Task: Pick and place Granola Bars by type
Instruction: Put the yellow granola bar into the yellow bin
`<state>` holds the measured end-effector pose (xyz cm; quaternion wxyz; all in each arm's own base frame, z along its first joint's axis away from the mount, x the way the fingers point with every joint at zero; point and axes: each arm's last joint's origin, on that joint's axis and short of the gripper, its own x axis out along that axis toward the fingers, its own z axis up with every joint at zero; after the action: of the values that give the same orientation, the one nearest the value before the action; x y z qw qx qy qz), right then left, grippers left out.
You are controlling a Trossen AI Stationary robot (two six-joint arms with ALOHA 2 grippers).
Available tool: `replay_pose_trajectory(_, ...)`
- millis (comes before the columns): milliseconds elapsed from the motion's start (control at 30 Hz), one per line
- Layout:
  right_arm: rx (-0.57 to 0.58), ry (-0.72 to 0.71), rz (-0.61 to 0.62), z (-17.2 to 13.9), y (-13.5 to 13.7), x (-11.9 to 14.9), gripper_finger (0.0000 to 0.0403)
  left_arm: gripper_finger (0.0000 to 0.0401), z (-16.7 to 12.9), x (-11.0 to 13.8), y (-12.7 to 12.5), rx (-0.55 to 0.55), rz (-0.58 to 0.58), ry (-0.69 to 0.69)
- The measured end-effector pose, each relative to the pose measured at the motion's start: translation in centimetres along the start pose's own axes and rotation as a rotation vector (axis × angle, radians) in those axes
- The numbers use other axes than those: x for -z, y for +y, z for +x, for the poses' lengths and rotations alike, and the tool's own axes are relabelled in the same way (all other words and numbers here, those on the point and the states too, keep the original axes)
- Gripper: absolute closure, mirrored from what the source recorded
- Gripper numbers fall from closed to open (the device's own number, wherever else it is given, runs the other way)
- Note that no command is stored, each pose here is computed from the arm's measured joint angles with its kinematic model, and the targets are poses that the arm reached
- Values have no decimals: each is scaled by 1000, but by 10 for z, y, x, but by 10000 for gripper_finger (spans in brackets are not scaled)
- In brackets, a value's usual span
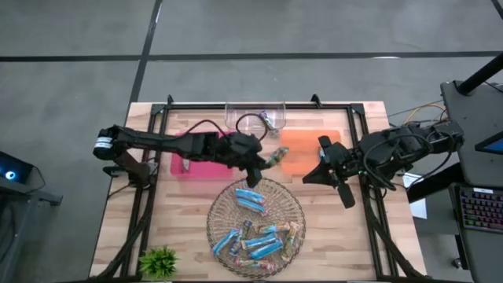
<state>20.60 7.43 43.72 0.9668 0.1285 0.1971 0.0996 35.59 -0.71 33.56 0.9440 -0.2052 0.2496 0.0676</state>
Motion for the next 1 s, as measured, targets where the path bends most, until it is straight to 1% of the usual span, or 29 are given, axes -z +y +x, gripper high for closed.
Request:
replay_pose_trajectory(133, 41, -14, 0, 0, -1, 0, 394, 374, 0, -16, 9, 1, -54, -76)
replay_pose_trajectory(267, 43, -15, -10, 0, -1, 0, 394, 374, -1, -29, 17, 16, -120, -164)
replay_pose_trajectory(367, 43, -15, -11, 0, -1, 0, 394, 374, 0, -34, 23, 30, -203, -205)
replay_pose_trajectory(500, 44, -15, -16, 0, -1, 0, 394, 374, 7, -39, 28, 66, -253, -249)
replay_pose_trajectory(600, 44, -15, -18, 0, -1, 0, 394, 374, 22, -37, 29, 98, -291, -253)
replay_pose_trajectory(700, 44, -14, -18, 0, -1, 0, 394, 374, 40, -35, 32, 93, -331, -239)
replay_pose_trajectory(833, 44, -14, -17, 0, -2, 0, 394, 374, 60, -37, 37, 96, -402, -247)
replay_pose_trajectory(1000, 56, -17, -18, 0, -2, 0, 394, 374, 85, -36, 49, 80, -544, -231)
